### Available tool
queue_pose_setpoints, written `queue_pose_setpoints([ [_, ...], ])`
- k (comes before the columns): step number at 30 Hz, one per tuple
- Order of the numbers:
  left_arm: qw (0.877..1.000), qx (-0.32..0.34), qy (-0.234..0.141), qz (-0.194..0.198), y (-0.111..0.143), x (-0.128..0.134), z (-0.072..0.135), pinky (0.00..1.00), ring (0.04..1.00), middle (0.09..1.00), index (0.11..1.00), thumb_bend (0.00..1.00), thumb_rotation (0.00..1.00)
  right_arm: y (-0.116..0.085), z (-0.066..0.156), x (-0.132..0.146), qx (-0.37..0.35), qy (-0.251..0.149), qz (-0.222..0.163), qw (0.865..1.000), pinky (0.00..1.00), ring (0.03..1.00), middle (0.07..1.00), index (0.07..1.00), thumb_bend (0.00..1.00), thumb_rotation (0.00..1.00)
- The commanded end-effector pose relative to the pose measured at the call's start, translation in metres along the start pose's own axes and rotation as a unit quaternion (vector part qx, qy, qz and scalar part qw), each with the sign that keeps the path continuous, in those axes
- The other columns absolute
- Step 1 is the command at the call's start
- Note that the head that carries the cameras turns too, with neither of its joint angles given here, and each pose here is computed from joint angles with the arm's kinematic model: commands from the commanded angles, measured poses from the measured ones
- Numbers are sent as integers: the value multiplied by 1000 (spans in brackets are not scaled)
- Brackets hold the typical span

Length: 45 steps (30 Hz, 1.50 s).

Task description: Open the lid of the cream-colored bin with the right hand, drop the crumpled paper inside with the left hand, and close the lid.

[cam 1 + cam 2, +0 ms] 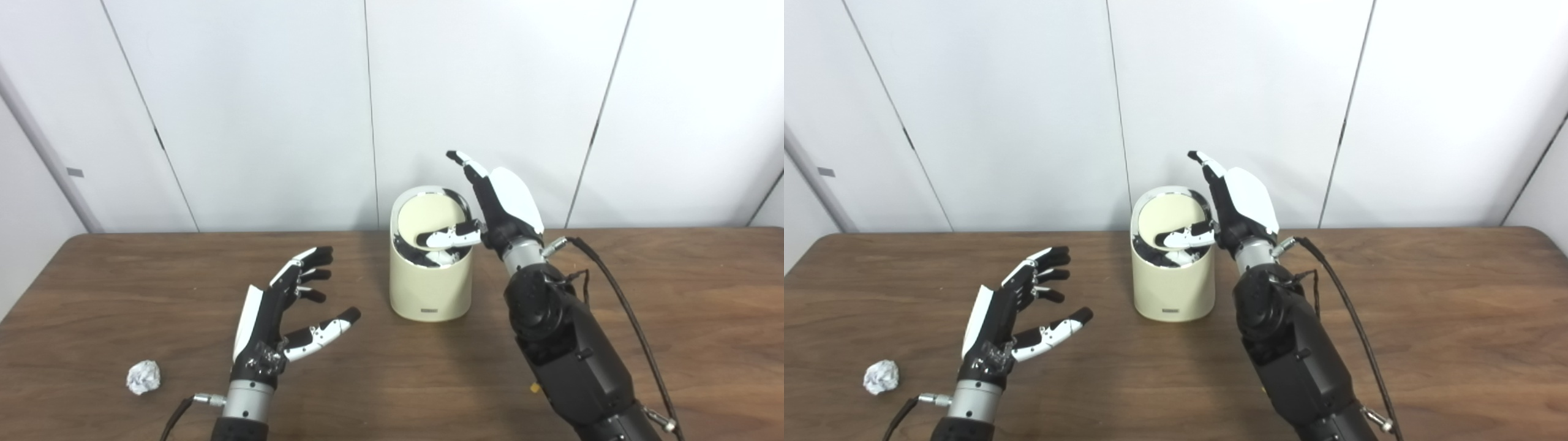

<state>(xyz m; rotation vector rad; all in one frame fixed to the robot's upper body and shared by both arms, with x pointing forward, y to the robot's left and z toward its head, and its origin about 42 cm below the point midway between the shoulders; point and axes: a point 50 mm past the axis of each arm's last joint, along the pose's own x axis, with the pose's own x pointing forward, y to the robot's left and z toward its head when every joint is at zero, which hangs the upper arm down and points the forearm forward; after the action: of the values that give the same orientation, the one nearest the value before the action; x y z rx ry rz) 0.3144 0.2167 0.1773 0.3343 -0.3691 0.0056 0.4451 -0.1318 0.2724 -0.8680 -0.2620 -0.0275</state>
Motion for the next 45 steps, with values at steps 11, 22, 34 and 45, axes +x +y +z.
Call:
queue_pose_setpoints([
  [11,999,-2,-34,10,5,7,16,608,748,803,815,705,124,-7,-12,3,-52,-7,-4,999,794,887,915,892,745,0],
  [22,999,1,-37,10,6,10,15,595,742,806,819,706,131,-33,-2,0,78,-31,-25,996,688,852,919,906,645,439],
  [34,999,-2,-41,11,7,12,16,590,748,801,817,705,123,-77,-62,-43,118,-63,-42,990,645,807,894,907,764,506],
  [45,999,3,-43,8,6,14,15,588,738,799,814,703,128,-52,-94,-96,85,-65,33,994,697,860,915,934,912,458],
])
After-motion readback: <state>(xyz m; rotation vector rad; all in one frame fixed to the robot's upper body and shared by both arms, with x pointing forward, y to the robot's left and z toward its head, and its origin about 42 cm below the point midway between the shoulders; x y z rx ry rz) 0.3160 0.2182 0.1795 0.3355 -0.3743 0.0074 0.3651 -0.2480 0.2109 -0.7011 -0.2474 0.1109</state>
